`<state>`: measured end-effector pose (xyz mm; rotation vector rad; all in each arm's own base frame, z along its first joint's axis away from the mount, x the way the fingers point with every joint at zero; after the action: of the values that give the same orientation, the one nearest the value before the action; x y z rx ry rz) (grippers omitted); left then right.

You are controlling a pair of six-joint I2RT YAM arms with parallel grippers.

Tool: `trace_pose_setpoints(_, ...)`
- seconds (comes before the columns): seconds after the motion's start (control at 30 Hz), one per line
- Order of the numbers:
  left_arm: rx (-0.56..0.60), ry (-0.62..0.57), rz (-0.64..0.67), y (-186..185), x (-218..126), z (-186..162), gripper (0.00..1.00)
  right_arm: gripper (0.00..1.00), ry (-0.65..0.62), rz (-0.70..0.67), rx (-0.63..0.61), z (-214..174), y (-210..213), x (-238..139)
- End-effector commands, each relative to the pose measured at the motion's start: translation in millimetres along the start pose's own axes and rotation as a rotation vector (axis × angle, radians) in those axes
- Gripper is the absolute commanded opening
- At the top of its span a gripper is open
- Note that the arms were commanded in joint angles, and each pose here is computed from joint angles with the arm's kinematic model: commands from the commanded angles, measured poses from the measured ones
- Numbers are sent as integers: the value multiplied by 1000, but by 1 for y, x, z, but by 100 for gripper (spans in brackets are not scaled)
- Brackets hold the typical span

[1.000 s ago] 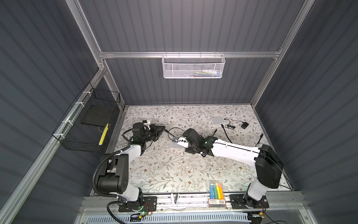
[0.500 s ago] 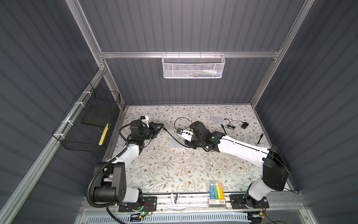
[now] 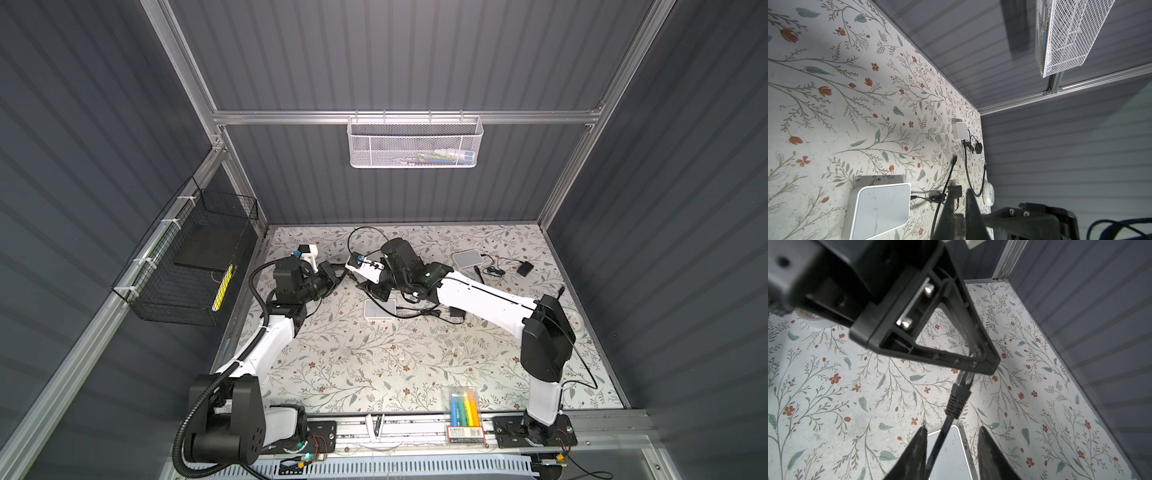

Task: Insert the plug into the switch port
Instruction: 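Slide the right gripper up the cable to the plug and grasp it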

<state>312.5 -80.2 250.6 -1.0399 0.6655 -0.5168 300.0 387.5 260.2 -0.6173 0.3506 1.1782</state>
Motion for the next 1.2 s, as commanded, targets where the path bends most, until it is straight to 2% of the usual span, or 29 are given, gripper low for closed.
trace_pose_setpoints(0.0,19,16,-18,-1,-2,-5,7,42,-13,38,9,8,5,1)
trace_pose_setpoints(0.37,17,28,-47,-4,-3,-8,7,37,-13,42,-2,12,7,11)
trace_pose_setpoints(0.93,13,36,-103,-10,-5,-8,7,37,4,-3,-3,11,5,20)
trace_pose_setpoints(1.17,6,38,-111,-7,-4,-10,7,30,-10,-7,0,17,2,18)
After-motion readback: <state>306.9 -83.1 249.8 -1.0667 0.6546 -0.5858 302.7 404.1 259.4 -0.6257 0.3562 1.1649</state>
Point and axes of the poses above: each gripper's point midway between its finger pads, its own x axis out along the fingers, its own y axis along the line the jaws close on, z = x × y, the point moved 9 cm from there along -x, back along the fingers, and after that the axes turned 4 degrees about -x, right-handed, at the moved point
